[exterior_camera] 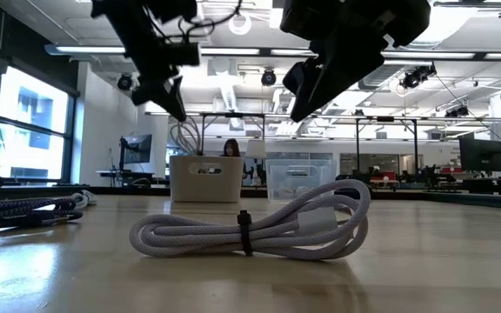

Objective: Pick & Place USB Port
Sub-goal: Put the light pink charger cable into the grey bin, then put the blue charger cable into the transparent bin

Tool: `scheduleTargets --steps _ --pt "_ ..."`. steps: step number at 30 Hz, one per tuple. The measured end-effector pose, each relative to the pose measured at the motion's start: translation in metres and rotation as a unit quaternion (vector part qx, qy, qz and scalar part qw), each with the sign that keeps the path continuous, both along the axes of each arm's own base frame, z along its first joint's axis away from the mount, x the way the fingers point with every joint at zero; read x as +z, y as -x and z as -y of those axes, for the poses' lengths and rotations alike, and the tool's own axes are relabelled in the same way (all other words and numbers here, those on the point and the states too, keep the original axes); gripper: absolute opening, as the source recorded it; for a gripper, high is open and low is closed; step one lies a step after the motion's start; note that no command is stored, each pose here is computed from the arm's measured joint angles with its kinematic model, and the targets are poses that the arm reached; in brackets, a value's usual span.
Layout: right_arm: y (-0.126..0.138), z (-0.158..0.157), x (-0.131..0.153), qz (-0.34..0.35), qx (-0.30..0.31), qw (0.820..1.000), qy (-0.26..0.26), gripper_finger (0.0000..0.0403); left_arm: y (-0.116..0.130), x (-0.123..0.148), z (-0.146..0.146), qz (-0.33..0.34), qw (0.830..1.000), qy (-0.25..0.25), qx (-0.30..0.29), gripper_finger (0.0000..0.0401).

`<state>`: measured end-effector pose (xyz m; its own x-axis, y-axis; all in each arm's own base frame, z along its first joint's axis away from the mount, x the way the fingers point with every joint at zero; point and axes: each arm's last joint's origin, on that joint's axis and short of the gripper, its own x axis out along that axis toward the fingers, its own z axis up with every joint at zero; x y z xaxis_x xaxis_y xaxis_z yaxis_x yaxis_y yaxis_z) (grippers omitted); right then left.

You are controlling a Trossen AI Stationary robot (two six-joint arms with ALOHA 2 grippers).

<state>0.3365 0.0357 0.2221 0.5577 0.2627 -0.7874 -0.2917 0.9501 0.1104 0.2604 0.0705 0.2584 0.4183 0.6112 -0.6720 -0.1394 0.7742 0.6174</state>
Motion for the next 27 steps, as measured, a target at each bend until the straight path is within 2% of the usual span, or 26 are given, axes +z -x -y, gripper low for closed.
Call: scheduleTargets --steps 6,16,27 --pt "0.001 -0.004 -0.001 -0.005 0.007 1.0 0.001 0.0188 -0.006 -0.011 -0.016 -0.014 1.0 0.003 0.008 0.0004" --pt "0.003 -0.006 -0.001 -0.011 0.012 1.0 0.004 0.0188 -0.016 -0.01 -0.014 0.017 0.997 0.028 -0.063 0.0035" --pt "0.003 -0.006 -0.001 -0.011 0.013 1.0 0.005 0.0188 -0.013 -0.012 -0.014 -0.001 0.998 0.028 -0.056 0.0087"
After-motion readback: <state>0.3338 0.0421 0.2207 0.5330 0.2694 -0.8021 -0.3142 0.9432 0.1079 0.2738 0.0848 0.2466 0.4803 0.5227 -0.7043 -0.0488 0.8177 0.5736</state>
